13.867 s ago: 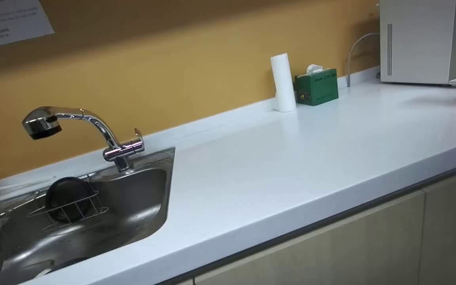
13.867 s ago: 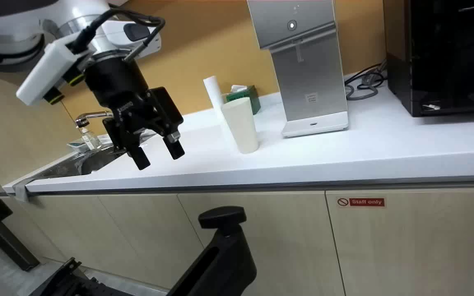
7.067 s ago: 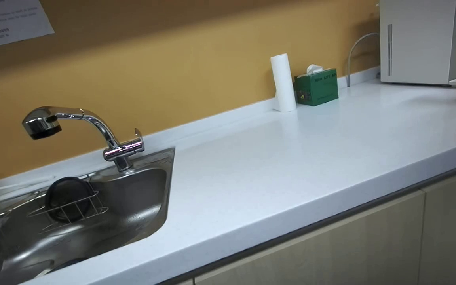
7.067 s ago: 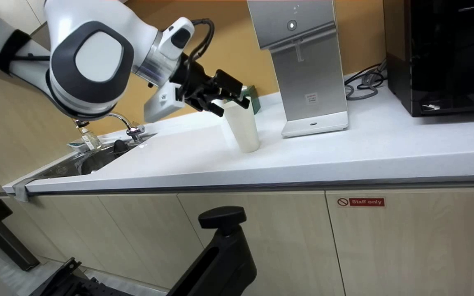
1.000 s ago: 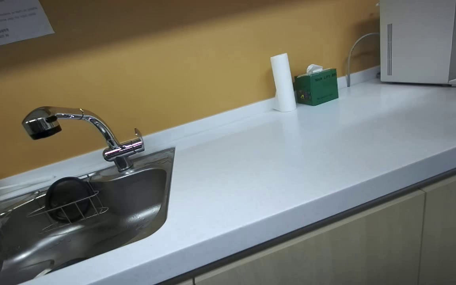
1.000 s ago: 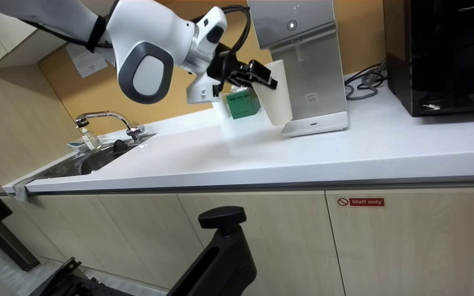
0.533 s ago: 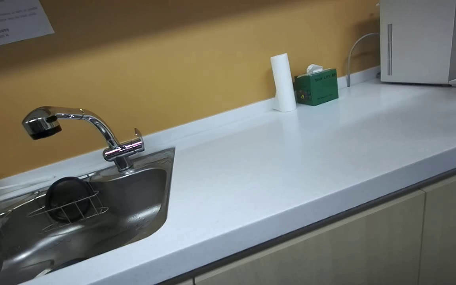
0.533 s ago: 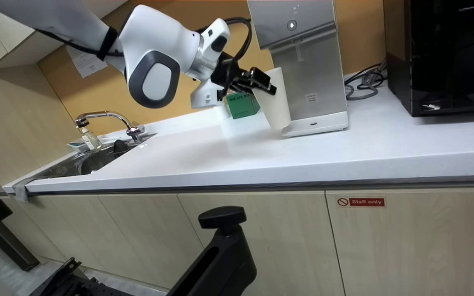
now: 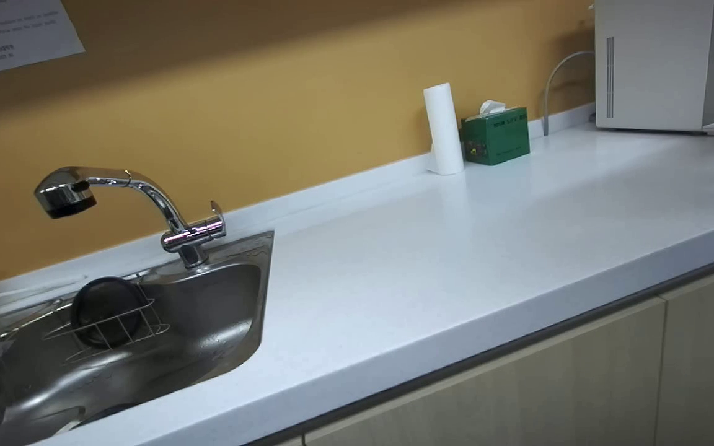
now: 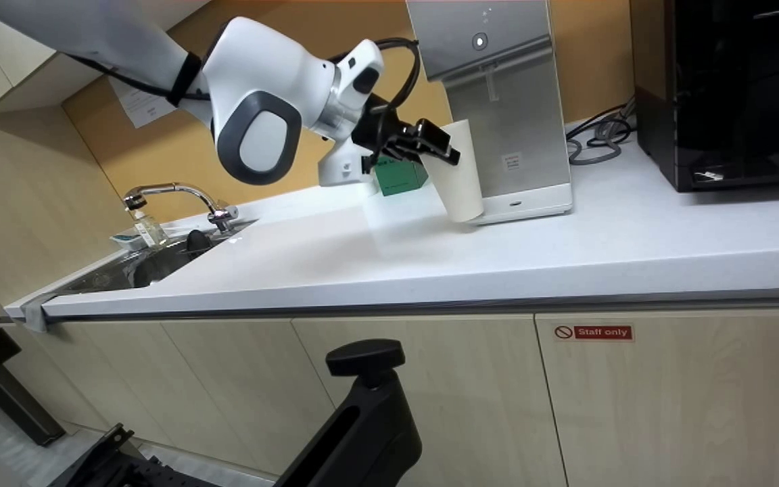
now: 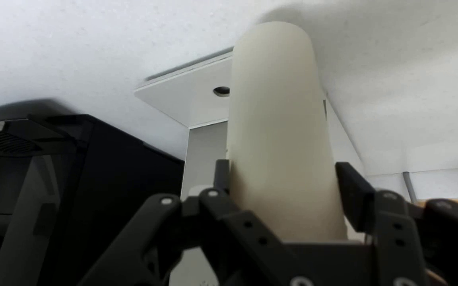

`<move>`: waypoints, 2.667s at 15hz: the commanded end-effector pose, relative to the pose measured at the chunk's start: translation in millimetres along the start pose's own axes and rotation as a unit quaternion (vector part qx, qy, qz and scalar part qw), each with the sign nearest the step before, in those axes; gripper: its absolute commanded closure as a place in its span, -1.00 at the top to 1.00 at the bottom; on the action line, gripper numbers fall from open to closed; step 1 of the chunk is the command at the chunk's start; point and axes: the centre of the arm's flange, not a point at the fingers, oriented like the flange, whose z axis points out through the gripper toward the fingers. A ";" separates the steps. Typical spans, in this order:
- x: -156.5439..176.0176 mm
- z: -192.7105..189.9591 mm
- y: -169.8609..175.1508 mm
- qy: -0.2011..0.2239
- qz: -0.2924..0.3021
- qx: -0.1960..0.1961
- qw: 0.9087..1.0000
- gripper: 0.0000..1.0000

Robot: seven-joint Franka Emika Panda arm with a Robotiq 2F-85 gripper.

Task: Put the cup on the water dispenser

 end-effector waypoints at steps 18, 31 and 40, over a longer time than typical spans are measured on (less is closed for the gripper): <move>47.1 46.9 8.5 0.015 0.063 -0.033 0.997 -0.17; 57.7 73.1 19.5 0.010 0.081 -0.052 0.995 0.84; 53.7 57.2 29.9 -0.018 0.069 -0.048 0.996 1.00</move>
